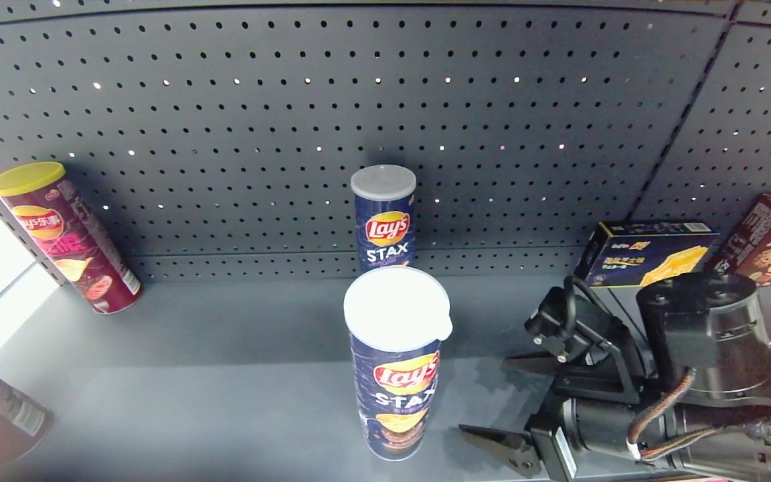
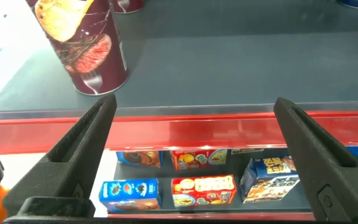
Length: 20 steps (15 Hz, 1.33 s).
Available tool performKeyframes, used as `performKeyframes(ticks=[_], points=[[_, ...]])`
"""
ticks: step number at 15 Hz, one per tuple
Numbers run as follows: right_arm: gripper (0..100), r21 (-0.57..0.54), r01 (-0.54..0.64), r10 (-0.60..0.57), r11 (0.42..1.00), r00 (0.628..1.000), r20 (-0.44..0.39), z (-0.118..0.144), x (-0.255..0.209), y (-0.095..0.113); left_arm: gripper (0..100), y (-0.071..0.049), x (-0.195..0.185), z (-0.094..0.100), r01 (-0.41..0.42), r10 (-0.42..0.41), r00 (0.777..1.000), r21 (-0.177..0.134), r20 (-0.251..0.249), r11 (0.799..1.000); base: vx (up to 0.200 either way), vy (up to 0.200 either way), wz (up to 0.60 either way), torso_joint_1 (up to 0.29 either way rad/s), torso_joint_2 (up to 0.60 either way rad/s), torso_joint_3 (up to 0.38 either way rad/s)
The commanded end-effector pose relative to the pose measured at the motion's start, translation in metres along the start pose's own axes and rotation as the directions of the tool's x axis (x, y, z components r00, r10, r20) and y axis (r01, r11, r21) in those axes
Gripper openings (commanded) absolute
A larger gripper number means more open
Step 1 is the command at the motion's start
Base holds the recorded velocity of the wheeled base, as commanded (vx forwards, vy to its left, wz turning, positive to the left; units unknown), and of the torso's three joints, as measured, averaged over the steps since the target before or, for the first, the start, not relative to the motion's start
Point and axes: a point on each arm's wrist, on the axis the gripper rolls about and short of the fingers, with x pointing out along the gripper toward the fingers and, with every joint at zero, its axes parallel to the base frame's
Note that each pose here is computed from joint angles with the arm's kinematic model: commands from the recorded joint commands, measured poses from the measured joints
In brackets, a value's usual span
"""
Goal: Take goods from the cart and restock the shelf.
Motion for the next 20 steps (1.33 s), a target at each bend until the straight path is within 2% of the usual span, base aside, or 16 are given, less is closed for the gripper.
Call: performKeyframes(ticks=[1,2,4,6,9,10,12,14,15,17,19,20], points=[[100,0.004,0.012,-0.013,1.000,0.999,0.037,0.000,-0.017,-0.002,100,0.000,0.000,0.000,0.000,0.000,1.000,0.001,-0.001,1.000,0.000,0.000,0.00,0.000,0.00,0.000],[100,0.006,0.020,-0.021,1.000,0.999,0.051,0.001,-0.021,-0.003,100,0.000,0.000,0.000,0.000,0.000,1.000,0.001,-0.001,1.000,0.000,0.000,0.00,0.000,0.00,0.000],[100,0.031,0.095,-0.099,0.995,0.981,0.167,0.015,-0.045,-0.015,100,0.000,0.000,0.000,0.000,0.000,1.000,0.001,-0.001,1.000,0.000,0.000,0.00,0.000,0.00,0.000],[100,0.070,0.186,-0.198,0.980,0.941,0.273,0.012,-0.088,-0.025,100,0.000,0.000,0.000,0.002,-0.002,1.000,0.001,-0.001,1.000,0.000,0.000,0.00,0.000,0.00,0.000],[100,0.128,0.306,-0.332,0.943,0.875,0.353,-0.016,-0.139,-0.024,100,0.000,0.000,0.000,0.003,-0.003,1.000,0.001,-0.001,1.000,0.000,0.000,0.00,0.000,0.00,0.000],[100,0.182,0.399,-0.439,0.899,0.816,0.375,-0.033,-0.158,-0.018,100,0.000,0.000,0.000,0.003,-0.003,1.000,0.001,-0.001,1.000,0.000,0.000,0.00,0.000,0.00,0.000],[100,0.259,0.472,-0.539,0.842,0.737,0.408,-0.065,-0.183,-0.008,100,0.000,0.000,0.000,0.003,-0.003,1.000,0.001,-0.001,1.000,0.000,0.000,0.00,0.000,0.00,0.000],[100,0.290,0.509,-0.586,0.810,0.698,0.412,-0.098,-0.195,0.001,100,0.000,0.000,0.000,0.002,-0.002,1.000,0.001,-0.001,1.000,0.000,0.000,0.00,0.000,0.00,0.000],[100,0.291,0.512,-0.589,0.808,0.697,0.410,-0.100,-0.195,0.002,100,0.000,0.000,0.000,0.002,-0.002,1.000,0.001,-0.001,1.000,0.000,0.000,0.00,0.000,0.00,0.000],[100,0.254,0.520,-0.577,0.816,0.706,0.410,-0.150,-0.202,0.016,100,0.000,0.000,0.000,0.002,-0.002,1.000,0.001,-0.001,1.000,0.000,0.000,0.00,0.000,0.00,0.000],[100,0.191,0.422,-0.461,0.886,0.766,0.448,-0.198,-0.194,0.027,100,0.000,0.000,0.000,0.003,-0.003,1.000,0.001,-0.001,1.000,0.000,0.000,0.00,0.000,0.00,0.000],[100,0.181,0.410,-0.447,0.894,0.781,0.436,-0.205,-0.194,0.030,100,0.000,0.000,0.000,0.005,-0.005,1.000,0.001,-0.001,1.000,0.000,0.000,0.00,0.000,0.00,0.000]])
